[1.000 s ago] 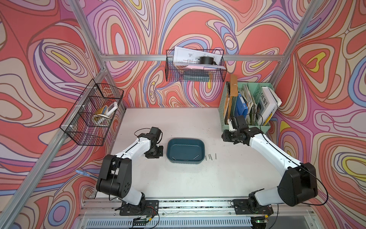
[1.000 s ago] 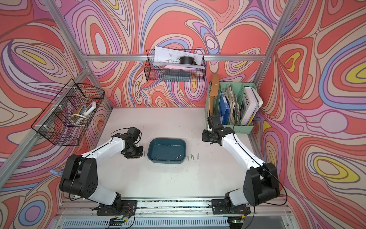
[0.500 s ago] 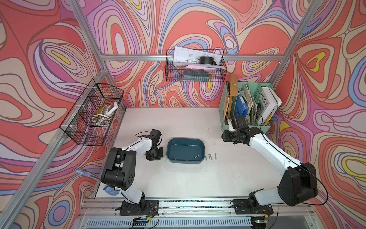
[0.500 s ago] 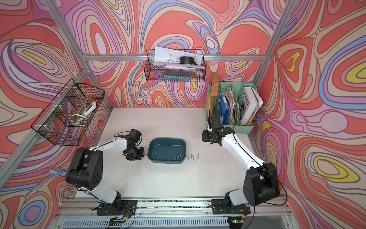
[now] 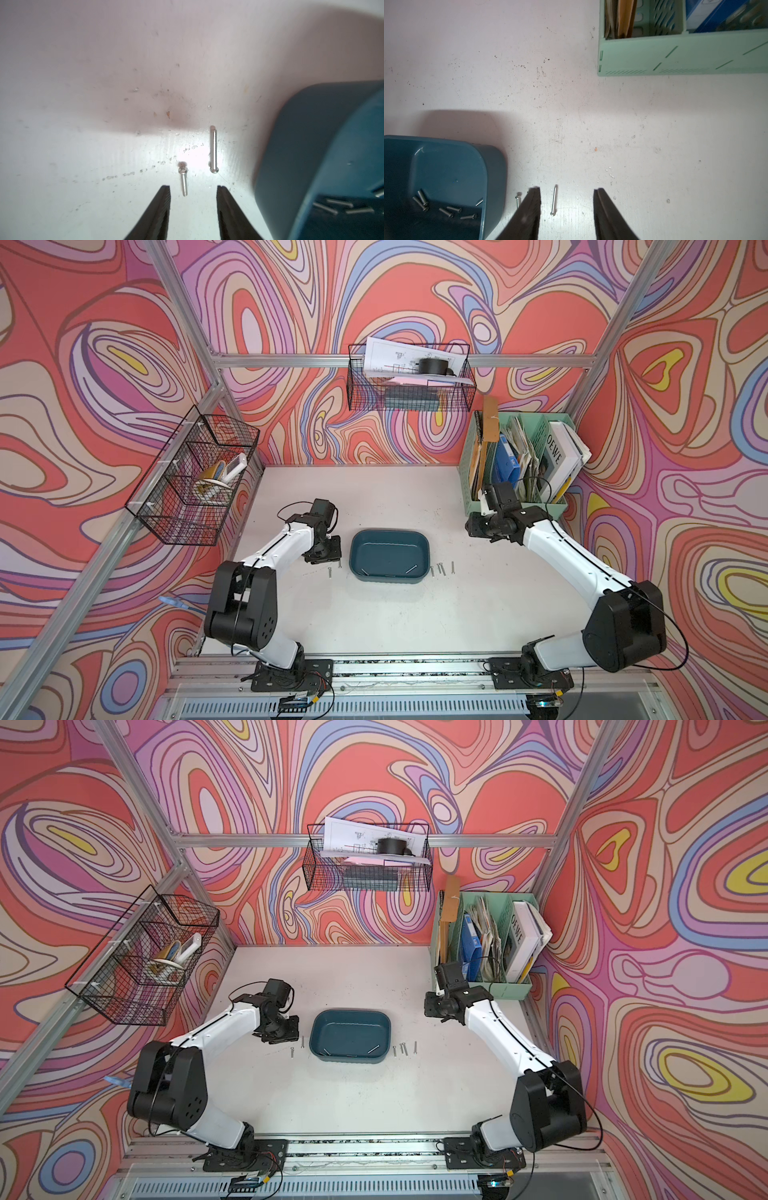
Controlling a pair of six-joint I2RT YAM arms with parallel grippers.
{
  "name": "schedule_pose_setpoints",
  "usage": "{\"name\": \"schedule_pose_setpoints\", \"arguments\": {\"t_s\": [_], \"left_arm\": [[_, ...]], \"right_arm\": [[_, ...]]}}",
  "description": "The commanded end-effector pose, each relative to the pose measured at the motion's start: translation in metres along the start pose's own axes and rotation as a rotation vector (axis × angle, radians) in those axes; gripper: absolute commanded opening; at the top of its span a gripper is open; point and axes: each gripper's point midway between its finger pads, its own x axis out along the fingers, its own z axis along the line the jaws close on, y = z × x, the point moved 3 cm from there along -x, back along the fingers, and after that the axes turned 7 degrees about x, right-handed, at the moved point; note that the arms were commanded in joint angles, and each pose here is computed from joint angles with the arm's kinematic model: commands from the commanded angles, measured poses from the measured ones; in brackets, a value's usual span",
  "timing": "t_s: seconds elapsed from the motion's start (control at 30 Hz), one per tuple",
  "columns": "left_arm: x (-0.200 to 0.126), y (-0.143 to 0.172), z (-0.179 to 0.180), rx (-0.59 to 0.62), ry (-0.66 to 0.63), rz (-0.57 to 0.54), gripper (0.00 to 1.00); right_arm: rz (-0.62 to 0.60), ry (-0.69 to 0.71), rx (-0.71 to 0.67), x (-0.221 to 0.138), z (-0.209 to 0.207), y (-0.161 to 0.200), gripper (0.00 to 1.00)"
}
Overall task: Take out the screws from the storage box
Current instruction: Place the screw at the center of the board, then pick up the screw from the storage box.
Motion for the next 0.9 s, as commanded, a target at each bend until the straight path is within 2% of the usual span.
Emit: {"name": "schedule_pose_setpoints", "arguments": {"t_s": [0.0, 0.1, 0.2, 0.4, 0.5, 0.7, 0.87], "left_arm": [[-0.044, -0.015, 0.003, -0.007, -0.009, -0.104, 0.46], [-0.069, -0.028, -0.016, 0.035, 0.057, -0.164, 0.47], [-0.079, -0.033, -0.052, 0.155, 0.112, -0.167, 0.46], [-0.059, -0.011, -0.140, 0.425, 0.209, -0.004, 0.46], [-0.043, 0.002, -0.169, 0.529, 0.208, 0.090, 0.46], [-0.011, 0.020, -0.190, 0.645, 0.199, 0.230, 0.46], [0.009, 0.032, -0.187, 0.647, 0.175, 0.298, 0.49]], "right_arm": [[-0.003, 0.024, -0.001, -0.003, -0.005, 0.004, 0.44], [-0.007, 0.036, -0.005, -0.003, -0.007, 0.005, 0.43], [0.005, 0.056, -0.010, -0.001, -0.011, 0.009, 0.43], [0.022, 0.120, -0.013, 0.006, -0.024, 0.021, 0.43], [0.033, 0.161, -0.016, 0.009, -0.032, 0.026, 0.43], [0.053, 0.219, -0.021, 0.013, -0.043, 0.032, 0.43], [0.065, 0.228, -0.011, 0.016, -0.044, 0.031, 0.43]]}}
